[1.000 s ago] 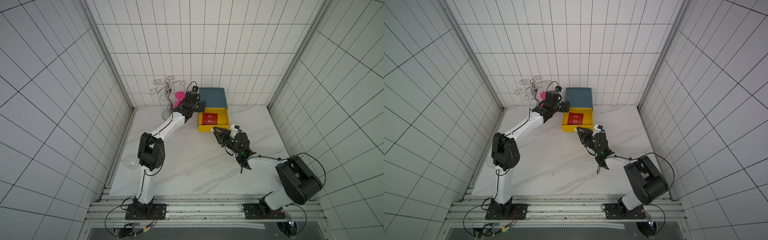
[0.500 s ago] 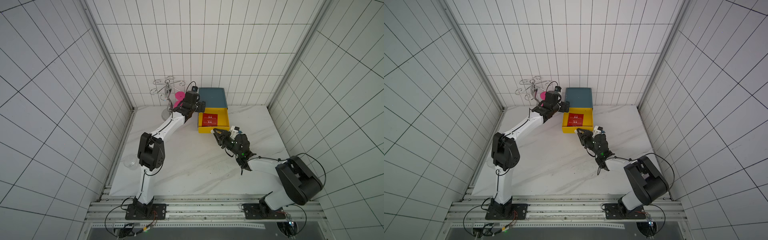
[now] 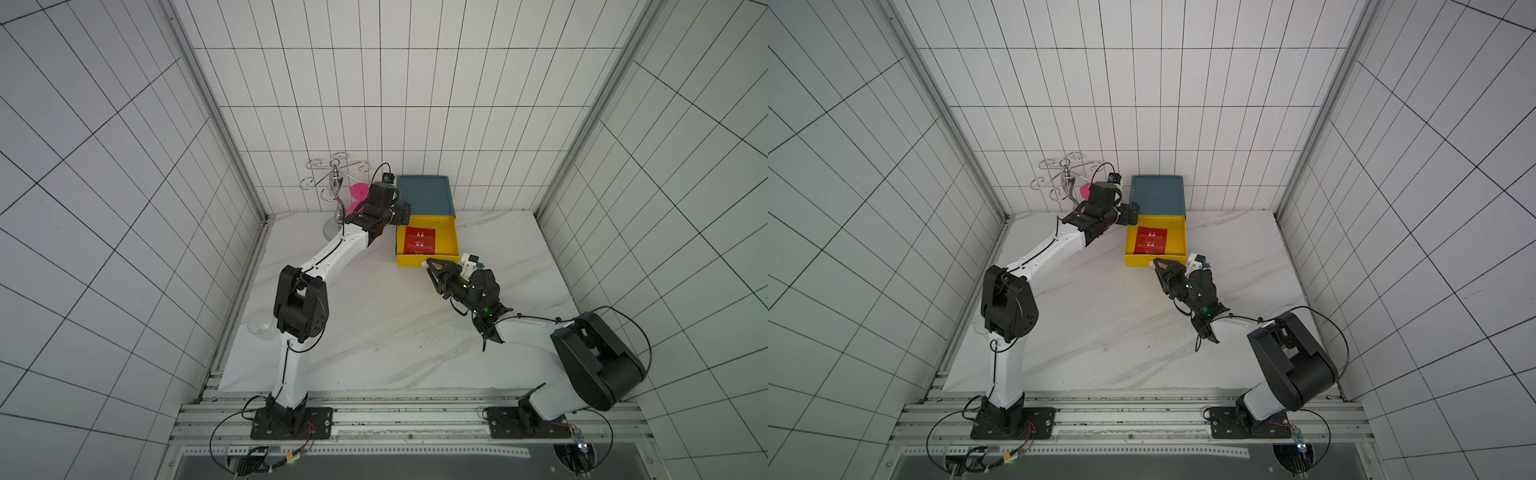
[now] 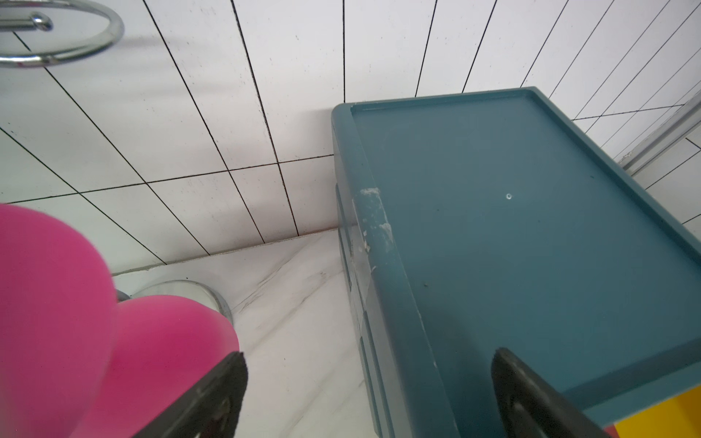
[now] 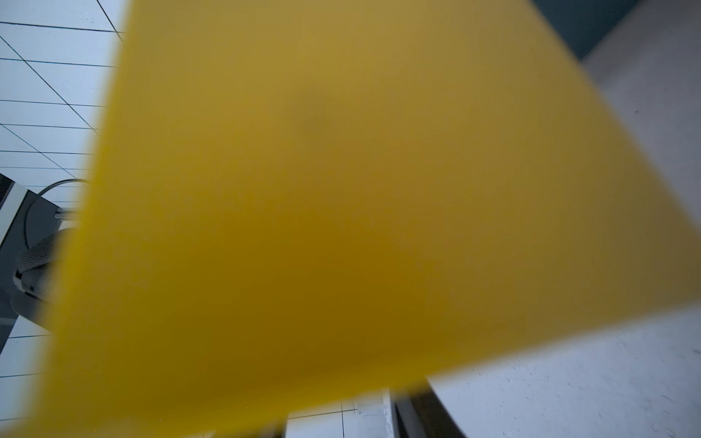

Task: Take the postcards out of the drawer
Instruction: Open the drawer in the storage box, then pick up the postcard from the drawer.

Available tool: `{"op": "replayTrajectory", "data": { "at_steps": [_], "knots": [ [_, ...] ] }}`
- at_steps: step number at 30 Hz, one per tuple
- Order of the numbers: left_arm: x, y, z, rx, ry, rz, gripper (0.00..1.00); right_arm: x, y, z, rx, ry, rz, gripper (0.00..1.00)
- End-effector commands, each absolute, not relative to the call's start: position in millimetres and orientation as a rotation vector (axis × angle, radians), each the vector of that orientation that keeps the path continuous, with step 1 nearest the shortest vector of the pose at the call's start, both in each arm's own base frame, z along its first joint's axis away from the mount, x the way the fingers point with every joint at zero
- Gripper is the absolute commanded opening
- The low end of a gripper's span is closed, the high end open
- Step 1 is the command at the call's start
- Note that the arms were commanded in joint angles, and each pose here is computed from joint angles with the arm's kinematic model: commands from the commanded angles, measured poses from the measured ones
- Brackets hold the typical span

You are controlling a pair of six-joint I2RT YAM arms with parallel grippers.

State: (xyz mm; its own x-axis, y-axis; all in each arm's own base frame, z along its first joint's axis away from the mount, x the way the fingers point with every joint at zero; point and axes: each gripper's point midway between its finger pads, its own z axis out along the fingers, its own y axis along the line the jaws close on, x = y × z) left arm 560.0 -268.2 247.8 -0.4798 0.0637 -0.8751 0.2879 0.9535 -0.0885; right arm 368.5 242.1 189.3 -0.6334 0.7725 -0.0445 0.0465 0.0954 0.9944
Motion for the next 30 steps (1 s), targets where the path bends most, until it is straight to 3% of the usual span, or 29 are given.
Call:
{"op": "replayTrajectory", "data": {
  "at_steps": [1, 11, 17, 23, 30],
  "knots": [
    [547.0, -263.6, 269.3, 0.253, 2.054, -0.300, 0.99, 358.4, 244.9, 189.8, 0.821, 1.825, 1.610, 0.48],
    [534.1, -257.0, 312.9, 0.217, 1.984, -0.371, 0.99, 347.4, 240.3, 195.9, 0.757, 1.884, 1.541, 0.62],
    [513.4, -238.3, 337.1, 0.167, 1.963, -0.413, 0.99, 323.6, 234.2, 210.2, 0.591, 2.065, 1.370, 0.67],
    [478.1, -221.5, 317.8, 0.106, 2.004, -0.500, 0.99, 302.9, 208.5, 248.0, 0.349, 2.180, 1.101, 0.73],
    [436.1, -233.3, 283.0, 0.165, 2.092, -0.670, 0.98, 332.9, 175.2, 294.7, 0.200, 2.249, 0.859, 0.78]
  ]
}}
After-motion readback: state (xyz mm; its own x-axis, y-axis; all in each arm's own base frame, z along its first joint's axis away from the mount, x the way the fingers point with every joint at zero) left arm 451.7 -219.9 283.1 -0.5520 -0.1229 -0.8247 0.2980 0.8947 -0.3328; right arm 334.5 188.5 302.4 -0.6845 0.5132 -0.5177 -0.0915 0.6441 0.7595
